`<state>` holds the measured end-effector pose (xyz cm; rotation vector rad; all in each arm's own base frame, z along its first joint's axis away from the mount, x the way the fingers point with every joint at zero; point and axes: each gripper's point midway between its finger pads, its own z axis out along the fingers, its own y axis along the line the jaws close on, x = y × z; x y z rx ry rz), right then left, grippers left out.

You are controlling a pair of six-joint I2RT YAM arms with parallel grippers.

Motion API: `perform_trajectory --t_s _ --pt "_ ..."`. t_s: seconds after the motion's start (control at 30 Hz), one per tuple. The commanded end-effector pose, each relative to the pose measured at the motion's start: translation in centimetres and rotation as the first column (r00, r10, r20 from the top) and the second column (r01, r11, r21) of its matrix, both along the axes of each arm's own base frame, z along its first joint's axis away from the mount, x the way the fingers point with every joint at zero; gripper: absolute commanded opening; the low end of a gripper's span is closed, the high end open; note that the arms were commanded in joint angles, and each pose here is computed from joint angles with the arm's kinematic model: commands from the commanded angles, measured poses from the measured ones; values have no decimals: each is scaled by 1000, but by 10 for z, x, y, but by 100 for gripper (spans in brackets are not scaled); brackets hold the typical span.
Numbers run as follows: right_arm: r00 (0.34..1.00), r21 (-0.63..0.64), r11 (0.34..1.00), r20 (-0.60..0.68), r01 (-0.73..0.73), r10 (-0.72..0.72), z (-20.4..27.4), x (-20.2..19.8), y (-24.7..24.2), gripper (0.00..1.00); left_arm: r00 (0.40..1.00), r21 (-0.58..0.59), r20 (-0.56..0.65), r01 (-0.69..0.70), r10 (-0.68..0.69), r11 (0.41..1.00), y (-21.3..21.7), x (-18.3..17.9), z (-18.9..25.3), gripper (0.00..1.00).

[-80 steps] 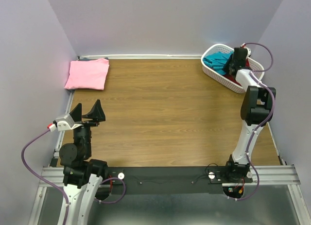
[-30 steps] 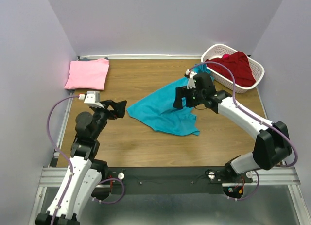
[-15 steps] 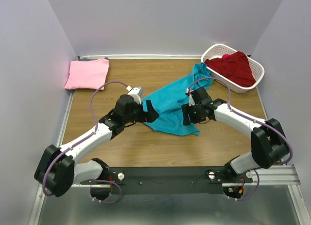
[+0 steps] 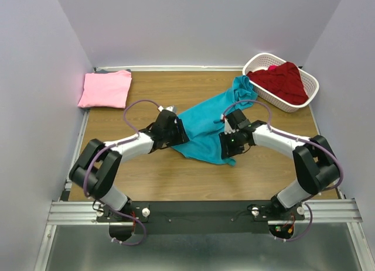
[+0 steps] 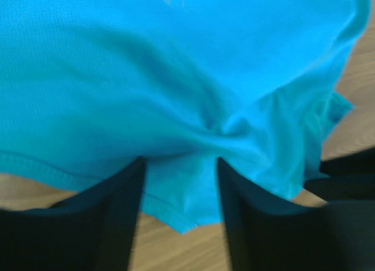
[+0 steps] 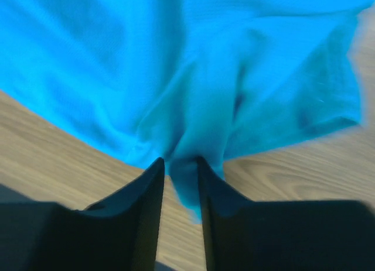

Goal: Fold and stack the t-shirts
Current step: Move the tshirt to the center of the board

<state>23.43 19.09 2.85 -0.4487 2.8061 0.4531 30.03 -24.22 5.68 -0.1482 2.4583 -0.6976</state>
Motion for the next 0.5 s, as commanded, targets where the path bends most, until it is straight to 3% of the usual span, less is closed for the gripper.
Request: perform_trajectory --t_s 0.0,0.07,0.23,0.27,0.37,0.47 --pt "988 51 996 -135 -68 74 -12 -32 25 30 996 50 -46 -72 75 996 19 26 -22 50" --pt "980 81 989 -151 -121 132 -11 -41 49 20 993 86 -63 -93 99 992 31 39 -33 49" --pt "943 182 947 -160 -263 293 -3 -55 127 15 981 188 -56 -173 186 967 83 82 -48 48" --pt "937 186 944 -174 -272 304 -8 -55 139 15 977 207 -10 -204 211 957 92 104 -37 48" --pt "930 280 911 -119 -304 348 10 -40 192 17 975 247 17 -218 221 944 117 145 -32 48" --pt "941 321 896 -38 -309 337 34 -17 223 32 974 247 81 -225 211 943 121 181 -14 51"
